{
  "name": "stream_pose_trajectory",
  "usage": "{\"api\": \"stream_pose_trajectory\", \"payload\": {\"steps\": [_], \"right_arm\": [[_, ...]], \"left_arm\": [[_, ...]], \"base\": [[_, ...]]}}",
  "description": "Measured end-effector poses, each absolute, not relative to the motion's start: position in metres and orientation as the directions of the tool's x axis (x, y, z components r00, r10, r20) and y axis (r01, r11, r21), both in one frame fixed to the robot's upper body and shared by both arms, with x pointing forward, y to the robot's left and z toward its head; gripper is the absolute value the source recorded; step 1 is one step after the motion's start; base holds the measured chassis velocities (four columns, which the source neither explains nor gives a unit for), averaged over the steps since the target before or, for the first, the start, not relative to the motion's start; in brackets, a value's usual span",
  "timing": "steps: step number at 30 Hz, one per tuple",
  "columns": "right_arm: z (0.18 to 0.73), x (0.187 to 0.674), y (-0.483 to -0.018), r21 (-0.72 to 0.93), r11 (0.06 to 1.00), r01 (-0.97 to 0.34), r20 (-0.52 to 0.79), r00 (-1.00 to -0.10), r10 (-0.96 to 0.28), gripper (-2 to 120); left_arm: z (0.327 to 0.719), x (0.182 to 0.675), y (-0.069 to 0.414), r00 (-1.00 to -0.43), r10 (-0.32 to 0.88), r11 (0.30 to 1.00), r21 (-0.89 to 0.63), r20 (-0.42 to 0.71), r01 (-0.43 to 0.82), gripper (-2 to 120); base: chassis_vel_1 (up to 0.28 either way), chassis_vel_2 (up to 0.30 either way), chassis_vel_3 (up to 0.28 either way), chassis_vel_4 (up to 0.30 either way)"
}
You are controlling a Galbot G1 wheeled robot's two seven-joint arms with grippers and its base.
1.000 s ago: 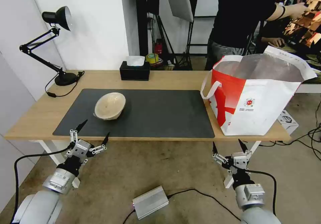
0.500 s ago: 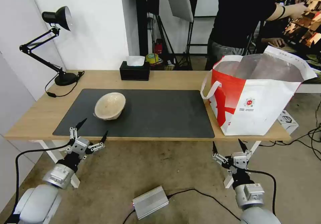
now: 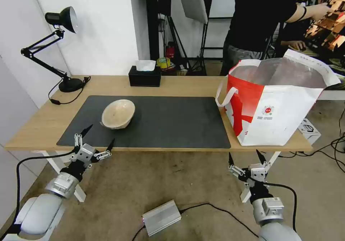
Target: Pick up the trash from the table and place it into the takeout bag.
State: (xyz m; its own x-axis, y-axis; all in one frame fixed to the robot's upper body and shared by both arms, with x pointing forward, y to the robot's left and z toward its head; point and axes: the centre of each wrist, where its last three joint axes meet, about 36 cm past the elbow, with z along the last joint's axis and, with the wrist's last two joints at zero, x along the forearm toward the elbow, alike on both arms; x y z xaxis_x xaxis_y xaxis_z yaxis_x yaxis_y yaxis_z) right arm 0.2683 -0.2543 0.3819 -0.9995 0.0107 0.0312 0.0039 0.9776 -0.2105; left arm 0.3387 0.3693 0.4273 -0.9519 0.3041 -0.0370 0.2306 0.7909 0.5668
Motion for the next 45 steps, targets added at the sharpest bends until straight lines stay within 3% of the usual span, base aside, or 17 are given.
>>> {"api": "stream_pose_trajectory", "payload": {"steps": [24, 45], "right_arm": [[0.381, 0.269, -0.249, -0.195, 0.981, 0.014, 0.029, -0.999, 0.020, 100], [0.378, 0.268, -0.245, -0.191, 0.982, 0.010, 0.033, -0.999, 0.017, 100]], "left_arm": [[0.449, 0.370, 0.374, -0.926, 0.378, 0.713, 0.642, -0.015, 0.281, 100], [0.445, 0.383, 0.386, -0.918, 0.394, 0.671, 0.671, 0.039, 0.317, 100]], "base": [[0.000, 0.000, 0.000, 0.000], [0.000, 0.000, 0.000, 0.000]]}}
